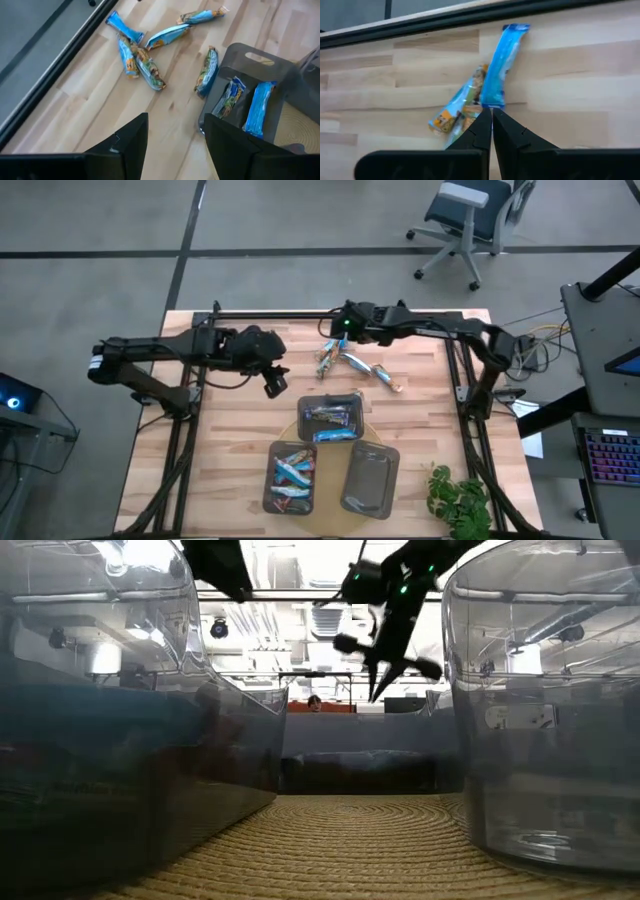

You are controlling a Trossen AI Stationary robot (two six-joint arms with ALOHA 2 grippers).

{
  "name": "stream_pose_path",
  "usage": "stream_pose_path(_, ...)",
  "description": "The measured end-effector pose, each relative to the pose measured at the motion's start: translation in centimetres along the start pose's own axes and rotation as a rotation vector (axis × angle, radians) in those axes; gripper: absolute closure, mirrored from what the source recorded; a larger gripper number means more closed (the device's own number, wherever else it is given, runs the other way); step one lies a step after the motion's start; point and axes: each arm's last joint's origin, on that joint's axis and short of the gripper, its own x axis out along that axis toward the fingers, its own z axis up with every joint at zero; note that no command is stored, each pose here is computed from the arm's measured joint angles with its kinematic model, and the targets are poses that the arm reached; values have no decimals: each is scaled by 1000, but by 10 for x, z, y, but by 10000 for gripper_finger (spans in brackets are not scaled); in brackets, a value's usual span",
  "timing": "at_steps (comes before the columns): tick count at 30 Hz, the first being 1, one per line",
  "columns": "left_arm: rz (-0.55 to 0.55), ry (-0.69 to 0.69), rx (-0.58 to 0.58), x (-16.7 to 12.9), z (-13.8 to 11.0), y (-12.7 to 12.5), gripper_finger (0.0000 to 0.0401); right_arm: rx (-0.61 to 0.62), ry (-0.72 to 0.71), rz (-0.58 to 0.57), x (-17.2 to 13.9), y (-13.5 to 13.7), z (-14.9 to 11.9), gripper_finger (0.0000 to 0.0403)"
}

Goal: Pick and place Granola Bars by type
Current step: Put the blue granola bar into the top black bin

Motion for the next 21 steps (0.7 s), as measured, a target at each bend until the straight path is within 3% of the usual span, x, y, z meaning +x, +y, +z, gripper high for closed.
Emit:
stream_pose_path(8,-14,5,-19,5,-6,0,227,15,-28,-69,41,5,-23,394)
stream_pose_path(17,-14,6,16,5,-6,0,227,-80,-373,-103,31,18,-71,380)
stream_pose_path(21,-14,6,27,5,-6,0,227,-100,-398,-114,41,20,-82,368)
